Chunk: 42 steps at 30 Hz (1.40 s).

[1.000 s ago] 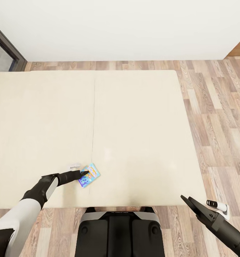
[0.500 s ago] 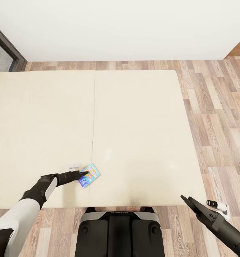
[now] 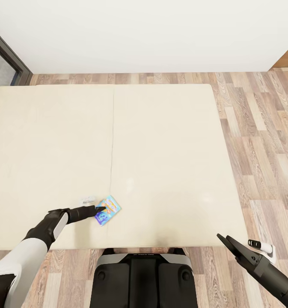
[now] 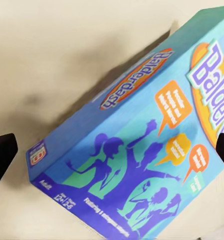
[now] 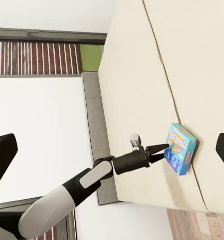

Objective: Put all the toys in the child's room - the three board games (two on the bed and one on the table), the two jigsaw puzzles on the table, and the tennis ball on the table - inside the toy box on the table in the child's room.

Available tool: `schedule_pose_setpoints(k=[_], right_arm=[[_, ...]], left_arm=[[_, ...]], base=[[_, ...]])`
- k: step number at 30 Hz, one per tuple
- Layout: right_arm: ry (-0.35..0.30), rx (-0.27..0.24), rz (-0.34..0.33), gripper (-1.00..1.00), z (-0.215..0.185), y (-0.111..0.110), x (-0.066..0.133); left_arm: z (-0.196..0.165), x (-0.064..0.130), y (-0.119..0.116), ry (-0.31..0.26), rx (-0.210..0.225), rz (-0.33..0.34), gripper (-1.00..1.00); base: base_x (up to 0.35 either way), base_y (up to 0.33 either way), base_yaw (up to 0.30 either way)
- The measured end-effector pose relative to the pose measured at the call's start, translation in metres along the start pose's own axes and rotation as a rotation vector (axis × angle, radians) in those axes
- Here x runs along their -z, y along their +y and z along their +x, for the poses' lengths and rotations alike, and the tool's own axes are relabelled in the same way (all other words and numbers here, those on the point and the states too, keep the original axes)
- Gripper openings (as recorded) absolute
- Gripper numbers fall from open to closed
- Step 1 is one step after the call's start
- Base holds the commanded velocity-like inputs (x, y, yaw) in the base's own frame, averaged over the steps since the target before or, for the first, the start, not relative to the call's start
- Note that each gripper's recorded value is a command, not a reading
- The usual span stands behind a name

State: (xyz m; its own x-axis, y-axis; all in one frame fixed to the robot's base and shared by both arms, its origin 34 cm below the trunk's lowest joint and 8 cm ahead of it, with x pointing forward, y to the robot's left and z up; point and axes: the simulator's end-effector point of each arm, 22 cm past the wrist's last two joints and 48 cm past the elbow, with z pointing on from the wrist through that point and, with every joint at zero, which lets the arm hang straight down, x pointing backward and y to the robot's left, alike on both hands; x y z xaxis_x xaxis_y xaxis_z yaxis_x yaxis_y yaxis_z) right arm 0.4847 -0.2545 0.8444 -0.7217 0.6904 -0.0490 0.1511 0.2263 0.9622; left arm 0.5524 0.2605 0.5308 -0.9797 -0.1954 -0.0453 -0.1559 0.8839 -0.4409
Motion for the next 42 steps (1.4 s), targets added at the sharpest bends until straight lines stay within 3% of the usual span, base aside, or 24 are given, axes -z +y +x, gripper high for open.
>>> schedule_pose_setpoints(k=[5,15,42], right_arm=[[0.000,0.000,-0.001,1.00,0.000,0.000,0.000],[-0.001,0.000,-0.002,1.00,0.000,0.001,0.000],[-0.001,0.000,-0.002,1.00,0.000,0.000,0.000]], left_arm=[[0.002,0.000,-0.002,0.009,0.004,0.006,1.00],[0.004,0.000,-0.021,0.014,0.002,0.089,1.00],[0.003,0.000,-0.023,0.012,0.002,0.097,1.00]], base=[[0.000,0.000,0.000],[0.000,-0.081,0.000],[0.000,-0.058,0.000]])
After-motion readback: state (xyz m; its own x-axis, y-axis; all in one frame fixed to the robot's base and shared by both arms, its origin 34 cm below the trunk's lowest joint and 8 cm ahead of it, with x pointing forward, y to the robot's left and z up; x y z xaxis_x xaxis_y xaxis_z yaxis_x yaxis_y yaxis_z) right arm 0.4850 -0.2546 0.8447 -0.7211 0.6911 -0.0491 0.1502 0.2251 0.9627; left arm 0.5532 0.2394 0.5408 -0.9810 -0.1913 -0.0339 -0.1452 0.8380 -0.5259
